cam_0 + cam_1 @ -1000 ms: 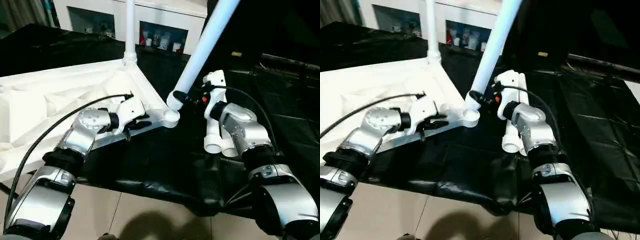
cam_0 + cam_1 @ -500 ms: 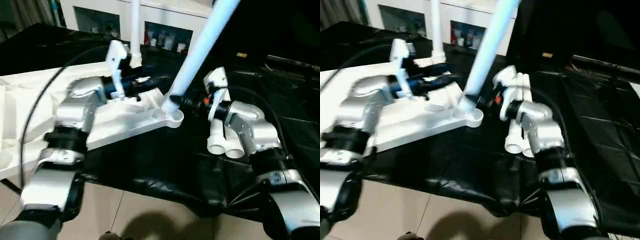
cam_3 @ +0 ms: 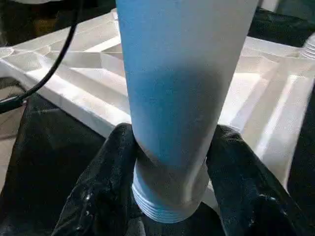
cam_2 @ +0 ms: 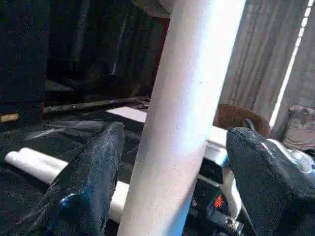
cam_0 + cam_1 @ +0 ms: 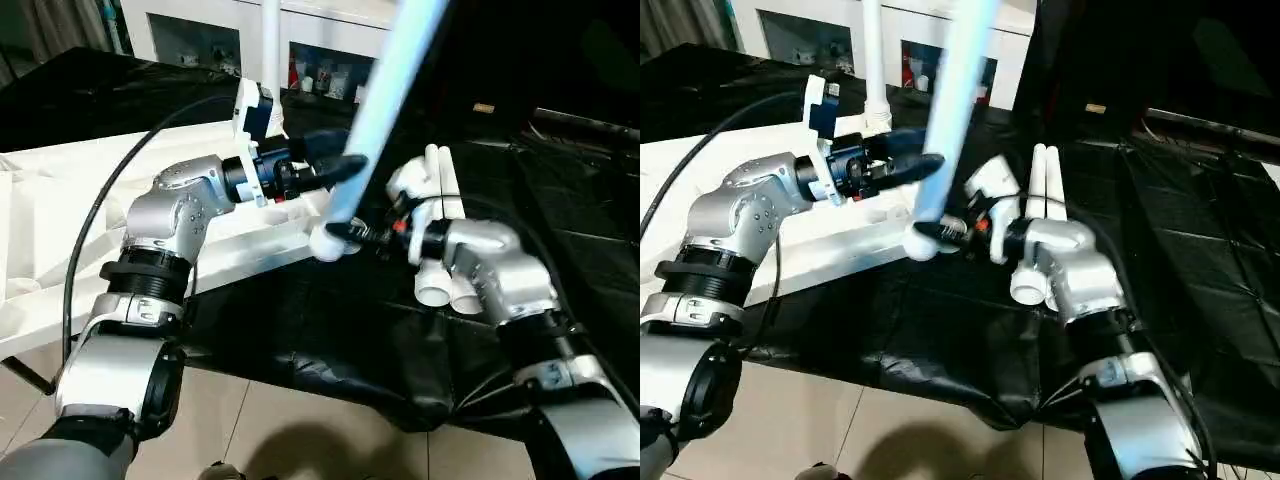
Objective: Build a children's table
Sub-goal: Insert table leg to table base
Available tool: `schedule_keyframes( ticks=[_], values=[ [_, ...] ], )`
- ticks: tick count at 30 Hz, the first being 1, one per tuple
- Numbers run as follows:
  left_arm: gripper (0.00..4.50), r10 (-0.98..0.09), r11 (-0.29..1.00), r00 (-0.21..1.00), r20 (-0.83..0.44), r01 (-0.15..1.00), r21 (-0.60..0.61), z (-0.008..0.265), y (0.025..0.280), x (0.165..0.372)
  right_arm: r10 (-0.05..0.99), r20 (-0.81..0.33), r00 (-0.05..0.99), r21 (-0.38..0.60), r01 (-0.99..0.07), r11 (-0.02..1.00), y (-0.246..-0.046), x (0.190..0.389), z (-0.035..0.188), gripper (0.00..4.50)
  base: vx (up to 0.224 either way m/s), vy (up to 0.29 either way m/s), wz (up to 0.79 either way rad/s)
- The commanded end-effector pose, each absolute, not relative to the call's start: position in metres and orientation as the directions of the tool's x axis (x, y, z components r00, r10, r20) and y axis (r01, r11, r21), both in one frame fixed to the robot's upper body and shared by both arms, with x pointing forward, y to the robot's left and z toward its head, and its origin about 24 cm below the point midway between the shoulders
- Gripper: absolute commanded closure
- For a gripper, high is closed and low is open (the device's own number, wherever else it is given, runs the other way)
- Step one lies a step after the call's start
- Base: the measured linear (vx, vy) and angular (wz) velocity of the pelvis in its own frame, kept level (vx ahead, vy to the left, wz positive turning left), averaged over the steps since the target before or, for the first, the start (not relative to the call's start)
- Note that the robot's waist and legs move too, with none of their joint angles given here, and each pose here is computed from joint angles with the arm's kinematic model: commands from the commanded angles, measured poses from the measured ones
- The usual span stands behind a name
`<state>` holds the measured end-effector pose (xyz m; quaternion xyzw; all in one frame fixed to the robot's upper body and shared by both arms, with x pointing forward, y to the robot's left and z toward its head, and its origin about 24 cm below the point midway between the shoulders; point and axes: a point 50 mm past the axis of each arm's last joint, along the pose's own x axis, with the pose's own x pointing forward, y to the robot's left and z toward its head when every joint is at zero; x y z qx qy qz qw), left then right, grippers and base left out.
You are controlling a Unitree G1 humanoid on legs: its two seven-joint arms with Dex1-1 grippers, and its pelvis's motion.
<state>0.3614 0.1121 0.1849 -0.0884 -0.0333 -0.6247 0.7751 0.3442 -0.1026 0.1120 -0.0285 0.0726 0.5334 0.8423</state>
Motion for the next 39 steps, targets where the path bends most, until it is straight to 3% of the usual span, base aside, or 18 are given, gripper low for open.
schedule_keyframes(
  ticks=[1,2,3,6,9,11,13,16,18,23,24,32,37,39],
  values=[
    [0.59,-0.969,0.163,0.174,0.174,0.984,-0.077,0.189,0.107,0.358,0.900,-0.150,0.410,0.009,-0.909,0.416,-0.102,0.343,0.116,2.68,0.000,0.000,0.00],
    [0.53,-0.971,0.155,0.166,0.173,0.985,-0.079,0.189,0.106,0.358,0.901,-0.149,0.408,0.011,-0.910,0.414,-0.100,0.343,0.116,2.68,0.000,0.000,0.00],
    [0.89,-0.971,0.153,0.165,0.171,0.985,-0.080,0.190,0.106,0.358,0.901,-0.148,0.407,0.012,-0.910,0.414,-0.099,0.343,0.115,2.68,0.000,0.000,0.00],
    [0.94,-0.969,0.171,0.182,0.166,0.982,-0.080,0.190,0.109,0.360,0.903,-0.144,0.405,0.014,-0.912,0.411,-0.096,0.341,0.115,2.68,0.000,0.000,0.00],
    [1.37,-0.970,0.158,0.171,0.172,0.984,-0.085,0.191,0.110,0.359,0.907,-0.143,0.396,0.015,-0.916,0.402,-0.095,0.339,0.115,2.68,0.000,0.000,0.00],
    [1.38,-0.970,0.152,0.166,0.175,0.984,-0.090,0.192,0.111,0.358,0.908,-0.144,0.394,0.015,-0.916,0.400,-0.095,0.339,0.116,2.68,0.000,0.000,0.00],
    [1.82,-0.976,0.148,0.159,0.146,0.985,-0.083,0.190,0.111,0.357,0.904,-0.144,0.402,0.005,-0.913,0.407,-0.095,0.339,0.116,2.68,0.000,0.000,0.00],
    [1.82,-0.974,0.160,0.171,0.148,0.984,-0.083,0.190,0.112,0.358,0.905,-0.140,0.401,0.005,-0.914,0.406,-0.094,0.339,0.116,2.68,0.000,0.000,0.00],
    [2.15,-0.971,0.169,0.181,0.158,0.982,-0.087,0.191,0.112,0.359,0.905,-0.131,0.405,0.004,-0.912,0.409,-0.093,0.340,0.117,2.68,0.000,0.000,0.00],
    [2.38,-0.962,0.198,0.211,0.175,0.976,-0.091,0.195,0.112,0.362,0.900,-0.103,0.423,-0.001,-0.905,0.425,-0.091,0.341,0.120,2.68,0.000,0.000,0.00],
    [2.48,-0.958,0.218,0.230,0.171,0.972,-0.085,0.196,0.112,0.363,0.898,-0.085,0.431,0.033,-0.900,0.435,-0.090,0.343,0.122,2.13,0.000,0.000,0.00],
    [2.59,-0.954,0.215,0.229,0.193,0.972,-0.095,0.196,0.109,0.363,0.904,-0.073,0.422,0.060,-0.903,0.426,-0.089,0.342,0.125,1.54,0.000,0.000,0.00],
    [2.63,-0.952,0.209,0.223,0.208,0.974,-0.091,0.198,0.109,0.363,0.907,-0.066,0.416,0.081,-0.904,0.420,-0.088,0.343,0.123,1.54,0.000,0.000,0.00],
    [2.66,-0.951,0.211,0.225,0.211,0.973,-0.089,0.199,0.109,0.363,0.910,-0.055,0.410,0.100,-0.905,0.413,-0.087,0.343,0.124,1.81,0.000,0.000,0.00]
  ],
)
